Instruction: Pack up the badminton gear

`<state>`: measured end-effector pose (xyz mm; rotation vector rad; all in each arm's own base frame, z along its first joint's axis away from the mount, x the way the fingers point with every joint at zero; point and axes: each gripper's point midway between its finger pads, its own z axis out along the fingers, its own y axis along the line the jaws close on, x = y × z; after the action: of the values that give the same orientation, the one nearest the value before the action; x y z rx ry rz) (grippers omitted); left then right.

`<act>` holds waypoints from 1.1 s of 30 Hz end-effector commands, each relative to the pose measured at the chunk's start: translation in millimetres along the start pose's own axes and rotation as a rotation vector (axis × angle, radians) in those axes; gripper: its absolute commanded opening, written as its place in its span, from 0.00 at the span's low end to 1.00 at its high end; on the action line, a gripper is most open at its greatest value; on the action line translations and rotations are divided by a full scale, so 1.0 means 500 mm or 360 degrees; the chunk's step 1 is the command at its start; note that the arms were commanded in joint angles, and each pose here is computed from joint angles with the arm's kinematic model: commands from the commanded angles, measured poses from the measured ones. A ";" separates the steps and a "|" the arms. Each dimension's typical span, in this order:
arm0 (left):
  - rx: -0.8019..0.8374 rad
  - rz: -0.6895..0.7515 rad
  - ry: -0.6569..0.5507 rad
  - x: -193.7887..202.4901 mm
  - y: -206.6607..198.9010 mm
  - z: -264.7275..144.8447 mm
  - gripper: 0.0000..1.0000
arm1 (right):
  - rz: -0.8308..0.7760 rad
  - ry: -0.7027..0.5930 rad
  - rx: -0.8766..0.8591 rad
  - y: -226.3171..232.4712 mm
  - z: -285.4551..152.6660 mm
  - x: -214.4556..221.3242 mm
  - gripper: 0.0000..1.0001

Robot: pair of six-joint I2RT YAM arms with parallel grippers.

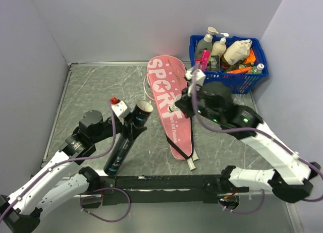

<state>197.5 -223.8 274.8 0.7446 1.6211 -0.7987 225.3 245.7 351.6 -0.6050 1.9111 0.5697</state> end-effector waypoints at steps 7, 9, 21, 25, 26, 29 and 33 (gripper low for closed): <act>0.0489 0.0130 0.0064 0.000 -0.136 0.026 0.01 | -0.0003 -0.0084 -0.0460 0.086 -0.156 -0.027 0.00; 0.0520 0.0140 0.0080 0.009 -0.144 0.027 0.01 | -0.0001 -0.0089 -0.0499 0.094 -0.167 -0.030 0.00; 0.0641 0.0148 0.0047 0.004 -0.178 0.011 0.01 | 0.0041 -0.0056 -0.0764 0.156 -0.147 -0.033 0.00; 0.0647 0.0162 0.0024 -0.001 -0.182 0.006 0.01 | 0.0052 -0.0004 -0.0817 0.171 -0.126 -0.024 0.00; 0.0652 0.0161 0.0022 0.000 -0.183 0.006 0.01 | 0.0061 0.0010 -0.0817 0.172 -0.119 -0.019 0.00; 0.0666 0.0163 -0.0004 -0.009 -0.187 0.000 0.01 | 0.0080 0.0056 -0.0865 0.184 -0.102 -0.004 0.00; 0.0668 0.0169 -0.0055 -0.022 -0.190 -0.009 0.01 | 0.0123 0.0115 -0.0940 0.206 -0.079 0.019 0.00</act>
<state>126.2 -272.7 259.1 1.1126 1.5374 -1.0485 137.1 281.4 368.7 -0.9105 1.8666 1.0913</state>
